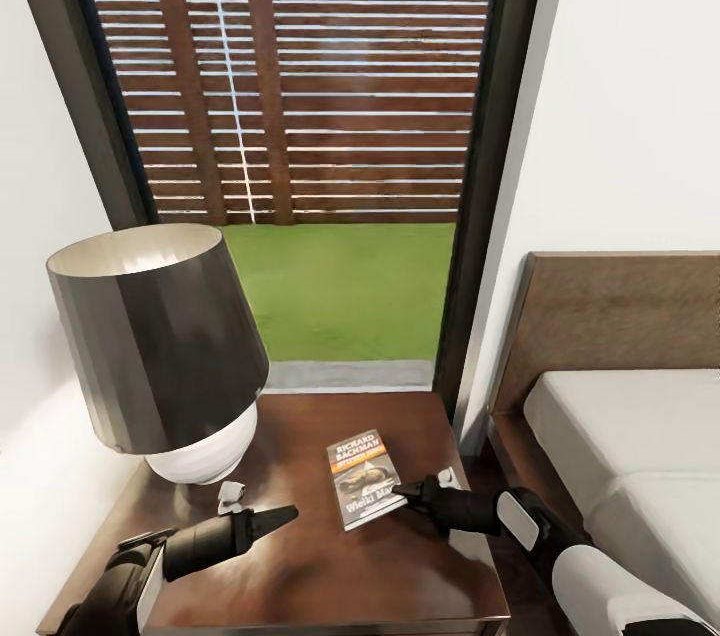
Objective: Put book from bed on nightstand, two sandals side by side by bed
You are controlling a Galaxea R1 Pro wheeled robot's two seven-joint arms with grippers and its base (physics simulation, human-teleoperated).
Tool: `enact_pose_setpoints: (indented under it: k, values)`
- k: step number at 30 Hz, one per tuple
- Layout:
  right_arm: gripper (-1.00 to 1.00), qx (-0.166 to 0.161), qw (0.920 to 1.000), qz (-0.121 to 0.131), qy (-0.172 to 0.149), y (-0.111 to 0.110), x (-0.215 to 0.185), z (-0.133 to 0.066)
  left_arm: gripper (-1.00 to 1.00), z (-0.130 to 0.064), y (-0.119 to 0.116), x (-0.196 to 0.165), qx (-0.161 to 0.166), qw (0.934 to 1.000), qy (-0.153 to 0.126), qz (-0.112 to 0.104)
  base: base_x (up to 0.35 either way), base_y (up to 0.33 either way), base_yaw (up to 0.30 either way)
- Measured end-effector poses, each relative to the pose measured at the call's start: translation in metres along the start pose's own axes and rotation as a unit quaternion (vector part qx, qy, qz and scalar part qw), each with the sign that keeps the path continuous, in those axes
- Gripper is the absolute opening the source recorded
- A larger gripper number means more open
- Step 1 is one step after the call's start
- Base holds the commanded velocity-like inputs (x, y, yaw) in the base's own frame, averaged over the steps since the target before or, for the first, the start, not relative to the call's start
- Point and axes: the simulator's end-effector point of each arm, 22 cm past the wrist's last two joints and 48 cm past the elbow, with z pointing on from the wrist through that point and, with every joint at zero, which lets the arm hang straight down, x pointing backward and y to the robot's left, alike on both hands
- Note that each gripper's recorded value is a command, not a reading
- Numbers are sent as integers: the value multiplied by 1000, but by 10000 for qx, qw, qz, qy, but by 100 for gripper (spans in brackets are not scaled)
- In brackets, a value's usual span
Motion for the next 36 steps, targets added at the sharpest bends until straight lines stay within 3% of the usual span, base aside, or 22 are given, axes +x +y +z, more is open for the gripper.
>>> enact_pose_setpoints:
  k: [36]
  values:
    - [-100,130,9999,-94,-59,3,-3,-4,100,0,-8,-5,29,10000,-19,88,0,0,0]
